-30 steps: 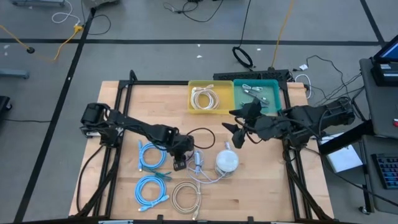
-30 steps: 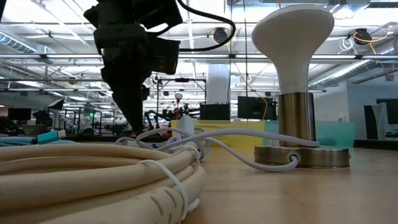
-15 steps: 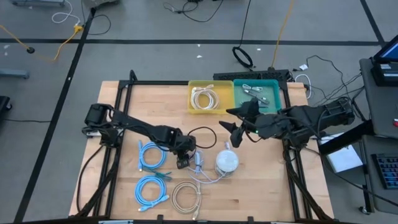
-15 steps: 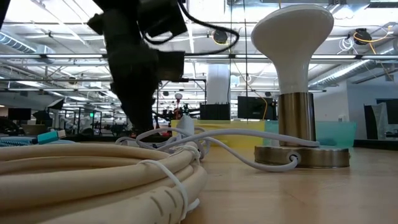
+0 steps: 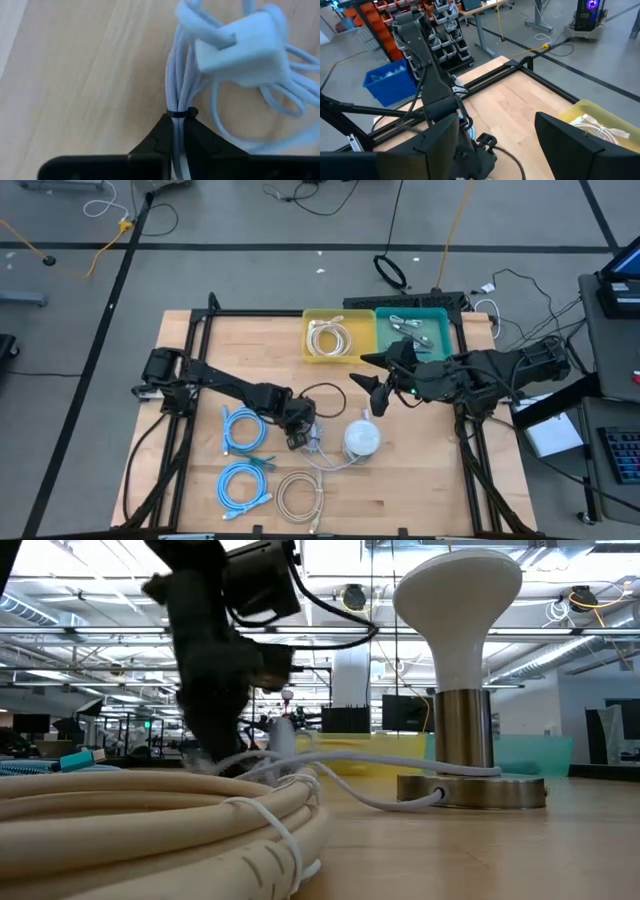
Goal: Pick & Place USB Port
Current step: Put the purple charger cable into the green bin
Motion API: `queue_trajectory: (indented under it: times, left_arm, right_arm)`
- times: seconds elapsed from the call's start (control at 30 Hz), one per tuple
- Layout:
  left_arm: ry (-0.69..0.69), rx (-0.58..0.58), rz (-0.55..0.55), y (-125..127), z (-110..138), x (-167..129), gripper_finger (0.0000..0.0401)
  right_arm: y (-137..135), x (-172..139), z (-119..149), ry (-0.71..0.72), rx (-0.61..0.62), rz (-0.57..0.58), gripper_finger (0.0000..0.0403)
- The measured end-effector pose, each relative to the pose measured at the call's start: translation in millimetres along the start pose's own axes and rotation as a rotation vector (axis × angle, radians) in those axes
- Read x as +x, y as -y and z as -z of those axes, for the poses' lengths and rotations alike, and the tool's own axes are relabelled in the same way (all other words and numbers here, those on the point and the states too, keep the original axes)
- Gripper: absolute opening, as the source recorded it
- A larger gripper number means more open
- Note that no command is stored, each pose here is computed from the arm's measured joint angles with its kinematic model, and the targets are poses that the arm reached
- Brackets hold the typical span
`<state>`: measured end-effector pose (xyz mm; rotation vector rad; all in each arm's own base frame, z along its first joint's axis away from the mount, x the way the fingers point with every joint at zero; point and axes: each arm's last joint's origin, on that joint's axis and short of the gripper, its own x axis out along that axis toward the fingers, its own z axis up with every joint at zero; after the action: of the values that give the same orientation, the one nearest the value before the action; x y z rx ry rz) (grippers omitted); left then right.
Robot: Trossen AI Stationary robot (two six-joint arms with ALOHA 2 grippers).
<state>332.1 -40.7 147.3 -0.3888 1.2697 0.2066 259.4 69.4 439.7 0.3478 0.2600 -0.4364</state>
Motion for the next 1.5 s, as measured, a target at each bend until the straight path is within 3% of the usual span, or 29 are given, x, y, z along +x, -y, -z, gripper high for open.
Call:
queue_trajectory:
  times: [0.17,0.37,0.53,0.63,0.73,0.87,0.97,1.23,1.5]
  left_arm:
    - [0.187,-0.076,0.121,-5.5,-12.9,-60.3,0.0019]
    - [0.311,-0.12,0.238,-10.3,-8.2,-112.8,0.0019]
    - [0.667,-0.115,0.328,-2.4,-11.2,-166.0,0.0019]
    - [0.901,-0.179,0.381,-4.2,-14.0,-199.6,0.0019]
    - [1.04,-0.225,0.409,-6.6,-15.3,-218.0,0.0018]
    - [1.067,-0.218,0.443,-7.1,-14.2,-224.7,0.0018]
    - [1.064,-0.21,0.449,-5.2,-13.6,-224.3,0.0018]
    - [1.154,-0.188,0.528,2.7,-14.1,-234.9,0.0018]
    - [1.111,-0.148,0.601,6.8,-16.7,-230.3,0.0018]
  right_arm:
    - [-0.2,0.0,-0.3,0.002,0.004,-0.002,0.0254]
    - [-0.4,0.0,-0.5,0.005,0.01,-0.004,0.0254]
    - [-2.7,13.3,6.9,0.054,0.101,-0.046,0.0254]
    - [-3.3,29.1,14.4,0.087,0.197,-0.151,0.0254]
    - [-1.4,44.7,21.5,0.173,0.312,-0.274,0.0254]
    - [6.5,57.1,27.7,0.295,0.405,-0.382,0.0254]
    - [12.7,62.2,28.8,0.316,0.425,-0.402,0.0254]
    - [21.8,68.8,26.3,0.311,0.431,-0.389,0.0254]
    - [26.7,71.6,23.8,0.32,0.432,-0.374,0.0254]
